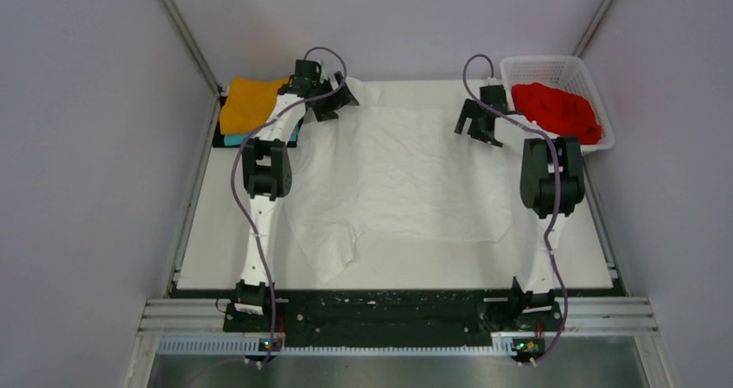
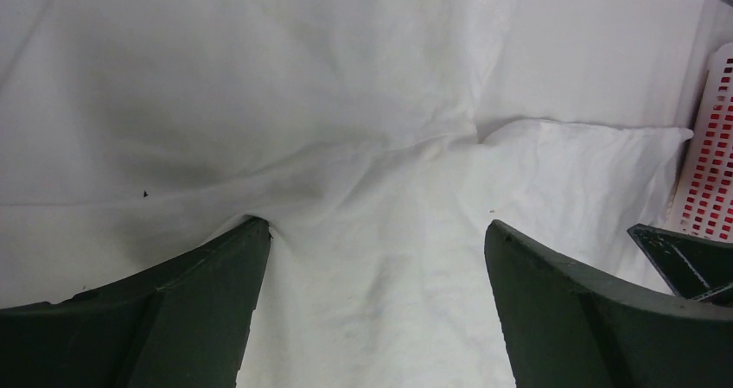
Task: Fold and stack the t-shirts
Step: Flatten out the tshirt
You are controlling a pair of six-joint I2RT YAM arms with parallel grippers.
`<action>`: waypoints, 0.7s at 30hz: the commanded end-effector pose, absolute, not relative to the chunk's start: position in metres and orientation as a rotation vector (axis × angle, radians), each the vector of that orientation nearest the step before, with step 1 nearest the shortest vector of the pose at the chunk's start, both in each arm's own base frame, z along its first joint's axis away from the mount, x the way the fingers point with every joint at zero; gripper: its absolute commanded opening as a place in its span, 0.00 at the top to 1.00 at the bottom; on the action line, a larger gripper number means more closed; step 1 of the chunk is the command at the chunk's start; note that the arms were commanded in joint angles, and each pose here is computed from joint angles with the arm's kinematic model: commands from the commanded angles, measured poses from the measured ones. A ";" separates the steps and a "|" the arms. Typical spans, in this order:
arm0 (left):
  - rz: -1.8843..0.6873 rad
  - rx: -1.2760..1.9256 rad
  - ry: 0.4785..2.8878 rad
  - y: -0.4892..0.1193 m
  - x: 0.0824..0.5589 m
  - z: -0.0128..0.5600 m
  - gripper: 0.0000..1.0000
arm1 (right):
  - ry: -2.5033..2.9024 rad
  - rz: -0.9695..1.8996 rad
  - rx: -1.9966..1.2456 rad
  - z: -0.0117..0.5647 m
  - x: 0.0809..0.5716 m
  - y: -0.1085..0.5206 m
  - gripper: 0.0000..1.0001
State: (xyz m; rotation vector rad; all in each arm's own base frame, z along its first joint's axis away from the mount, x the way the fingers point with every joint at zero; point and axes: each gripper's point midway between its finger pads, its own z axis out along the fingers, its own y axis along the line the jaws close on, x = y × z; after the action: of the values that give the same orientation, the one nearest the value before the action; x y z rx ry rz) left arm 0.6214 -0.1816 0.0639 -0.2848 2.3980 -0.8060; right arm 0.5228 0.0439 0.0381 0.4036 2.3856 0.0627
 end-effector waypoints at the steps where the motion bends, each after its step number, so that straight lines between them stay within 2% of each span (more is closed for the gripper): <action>1: -0.896 -0.255 2.346 -0.192 0.628 0.074 0.01 | 2.342 0.062 0.382 0.060 0.537 0.038 0.01; 6: -0.839 -0.201 2.311 -0.189 0.620 0.114 0.01 | 2.278 0.054 0.332 0.113 0.537 0.036 0.01; 10: -0.814 -0.158 2.271 -0.188 0.604 0.160 0.01 | 2.250 0.074 0.329 0.147 0.510 0.035 0.01; 14: -0.781 -0.111 2.255 -0.189 0.566 0.202 0.01 | 2.306 0.076 0.345 0.142 0.451 0.032 0.01; 21: -0.646 -0.154 2.328 -0.171 0.466 0.202 0.01 | 2.335 -0.048 0.555 0.130 0.344 0.004 0.01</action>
State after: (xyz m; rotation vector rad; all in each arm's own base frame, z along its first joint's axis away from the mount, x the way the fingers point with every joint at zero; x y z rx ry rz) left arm 0.5080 -0.1823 0.1736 -0.1656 2.3863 -0.7269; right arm 0.3970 0.0266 0.1414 0.3946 2.3059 0.0541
